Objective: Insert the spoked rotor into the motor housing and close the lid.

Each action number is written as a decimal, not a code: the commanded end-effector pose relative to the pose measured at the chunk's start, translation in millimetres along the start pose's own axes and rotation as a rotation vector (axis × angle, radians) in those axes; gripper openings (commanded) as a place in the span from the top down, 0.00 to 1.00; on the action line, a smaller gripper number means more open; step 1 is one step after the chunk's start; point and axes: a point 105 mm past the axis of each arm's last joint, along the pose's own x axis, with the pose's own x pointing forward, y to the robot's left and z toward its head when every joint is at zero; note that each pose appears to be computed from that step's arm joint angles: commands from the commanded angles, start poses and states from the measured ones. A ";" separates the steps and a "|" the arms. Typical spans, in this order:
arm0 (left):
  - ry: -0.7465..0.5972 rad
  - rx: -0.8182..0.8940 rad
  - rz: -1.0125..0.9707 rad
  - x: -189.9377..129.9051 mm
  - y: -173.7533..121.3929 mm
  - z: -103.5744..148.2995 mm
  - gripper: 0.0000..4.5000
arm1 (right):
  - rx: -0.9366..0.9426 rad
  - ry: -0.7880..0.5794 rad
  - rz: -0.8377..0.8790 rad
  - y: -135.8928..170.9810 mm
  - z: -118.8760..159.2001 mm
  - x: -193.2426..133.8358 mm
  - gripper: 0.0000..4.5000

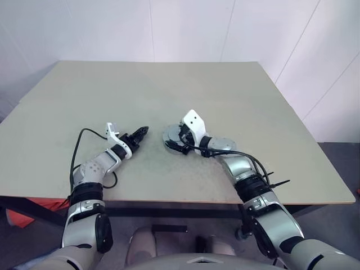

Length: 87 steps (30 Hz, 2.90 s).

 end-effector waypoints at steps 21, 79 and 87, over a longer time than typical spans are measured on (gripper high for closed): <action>-0.001 0.031 -0.032 4.6 -9.5 0.8 0.53 | 0.117 -0.040 0.094 6.1 23.1 -11.1 0.31; 0.003 0.027 -0.031 2.0 -8.8 -3.4 0.53 | 0.017 0.141 0.073 -0.6 -27.5 -11.1 0.31; 0.014 0.022 -0.053 5.0 -15.0 -8.5 0.53 | 0.109 0.316 0.095 1.2 -65.7 -24.1 0.31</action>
